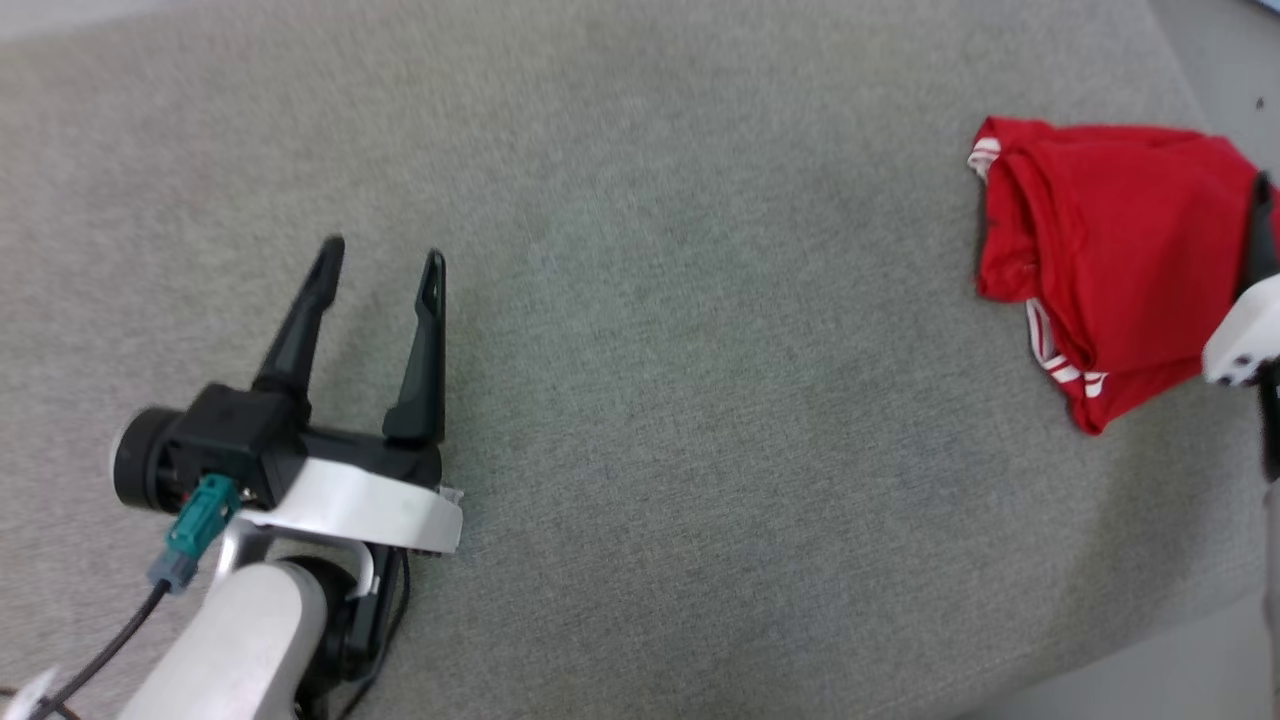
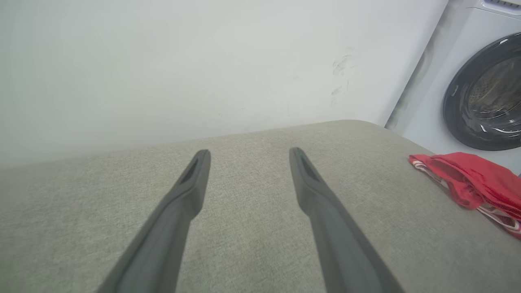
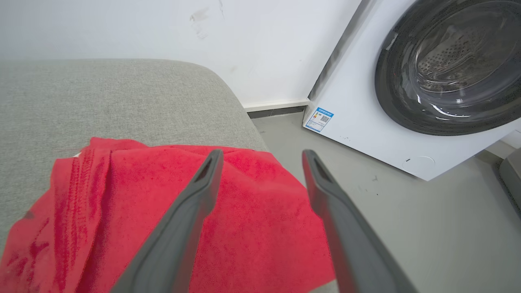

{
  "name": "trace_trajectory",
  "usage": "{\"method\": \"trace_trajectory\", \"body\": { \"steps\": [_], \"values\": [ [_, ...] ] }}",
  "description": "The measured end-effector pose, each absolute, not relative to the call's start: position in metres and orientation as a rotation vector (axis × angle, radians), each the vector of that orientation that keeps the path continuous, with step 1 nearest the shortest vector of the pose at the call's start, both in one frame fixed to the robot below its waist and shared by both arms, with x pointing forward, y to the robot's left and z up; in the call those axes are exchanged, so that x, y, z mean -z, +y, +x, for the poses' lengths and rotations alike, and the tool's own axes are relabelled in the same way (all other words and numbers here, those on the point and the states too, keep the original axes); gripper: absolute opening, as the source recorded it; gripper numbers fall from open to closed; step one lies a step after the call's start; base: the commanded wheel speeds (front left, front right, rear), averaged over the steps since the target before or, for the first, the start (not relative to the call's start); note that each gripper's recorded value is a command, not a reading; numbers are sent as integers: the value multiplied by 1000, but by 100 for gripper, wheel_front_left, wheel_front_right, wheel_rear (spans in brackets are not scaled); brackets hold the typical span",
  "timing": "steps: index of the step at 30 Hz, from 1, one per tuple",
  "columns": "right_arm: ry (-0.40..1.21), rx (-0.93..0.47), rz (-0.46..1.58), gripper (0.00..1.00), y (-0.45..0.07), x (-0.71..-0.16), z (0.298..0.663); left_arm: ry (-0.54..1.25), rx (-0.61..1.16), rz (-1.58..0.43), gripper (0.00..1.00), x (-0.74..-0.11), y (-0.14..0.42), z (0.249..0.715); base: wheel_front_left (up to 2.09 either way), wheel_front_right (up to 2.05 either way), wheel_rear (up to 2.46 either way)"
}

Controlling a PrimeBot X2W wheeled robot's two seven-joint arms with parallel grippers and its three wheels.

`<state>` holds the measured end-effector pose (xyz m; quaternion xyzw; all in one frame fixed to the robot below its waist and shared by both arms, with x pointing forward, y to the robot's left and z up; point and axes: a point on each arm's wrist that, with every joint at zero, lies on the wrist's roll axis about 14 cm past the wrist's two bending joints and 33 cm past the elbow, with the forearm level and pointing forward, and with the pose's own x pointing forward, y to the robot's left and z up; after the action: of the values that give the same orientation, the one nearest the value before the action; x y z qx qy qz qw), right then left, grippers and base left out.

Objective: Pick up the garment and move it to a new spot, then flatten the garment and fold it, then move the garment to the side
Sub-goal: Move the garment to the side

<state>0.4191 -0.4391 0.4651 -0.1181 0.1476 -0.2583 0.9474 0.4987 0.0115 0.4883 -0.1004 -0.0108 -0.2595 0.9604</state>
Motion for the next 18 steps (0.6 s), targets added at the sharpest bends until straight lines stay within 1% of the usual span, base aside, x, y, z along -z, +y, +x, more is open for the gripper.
{"method": "trace_trajectory", "body": {
  "steps": [8, 12, 18],
  "values": [
    [177, 391, -139, 100, -367, -475, 403, -38, 413, -214, 100, -511, 40, 466, 0, 0, 0],
    [163, 308, -84, 100, -329, -472, 393, -40, 344, -214, 100, -517, 60, 448, 0, 0, 0],
    [170, 151, -16, 100, -263, -469, 394, -36, 195, -193, 100, -518, 109, 429, 0, 0, 0]
  ]
}}
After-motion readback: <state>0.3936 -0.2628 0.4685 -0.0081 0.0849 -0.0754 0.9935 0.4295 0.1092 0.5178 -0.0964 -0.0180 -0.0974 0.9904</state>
